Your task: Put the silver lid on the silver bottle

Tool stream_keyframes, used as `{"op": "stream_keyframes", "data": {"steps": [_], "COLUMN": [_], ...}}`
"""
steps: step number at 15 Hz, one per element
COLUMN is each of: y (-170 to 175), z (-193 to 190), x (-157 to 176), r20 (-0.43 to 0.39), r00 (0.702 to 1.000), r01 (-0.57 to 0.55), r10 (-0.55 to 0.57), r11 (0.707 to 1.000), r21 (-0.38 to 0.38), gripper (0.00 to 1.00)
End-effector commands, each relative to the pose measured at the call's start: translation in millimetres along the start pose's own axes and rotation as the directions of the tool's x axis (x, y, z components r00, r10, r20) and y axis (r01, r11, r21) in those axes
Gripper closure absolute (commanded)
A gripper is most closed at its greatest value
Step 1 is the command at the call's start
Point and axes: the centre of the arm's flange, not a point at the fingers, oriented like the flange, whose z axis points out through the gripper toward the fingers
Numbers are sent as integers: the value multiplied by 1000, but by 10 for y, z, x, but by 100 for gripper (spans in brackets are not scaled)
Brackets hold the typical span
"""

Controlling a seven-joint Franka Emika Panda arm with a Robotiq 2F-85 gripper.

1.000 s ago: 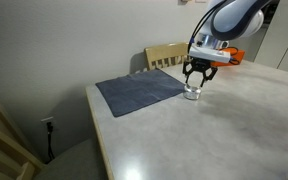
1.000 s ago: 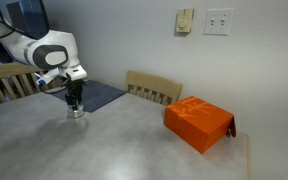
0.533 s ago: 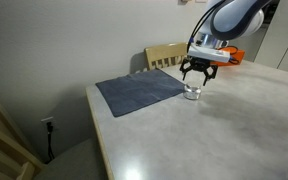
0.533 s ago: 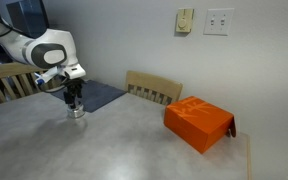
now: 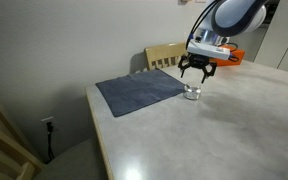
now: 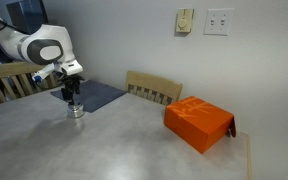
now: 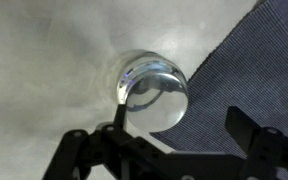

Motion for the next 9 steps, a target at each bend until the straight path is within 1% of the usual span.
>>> {"op": "stream_keyframes", "data": {"steps": [1, 4, 5, 6, 9], "y": [108, 111, 112, 4, 6], "z": [-97, -88, -70, -6, 3], "x": [-65, -72, -65, -12, -29], "r20": [-22, -13, 11, -2, 1], "r00": [1000, 1000, 1000, 1000, 1000], "r01": [-1, -3, -1, -1, 1], "r10": [1, 3, 1, 1, -1], "r11": [1000, 1000, 1000, 1000, 1000], "r21": [10, 11, 11, 6, 5], "gripper": [0, 0, 0, 0, 0]}}
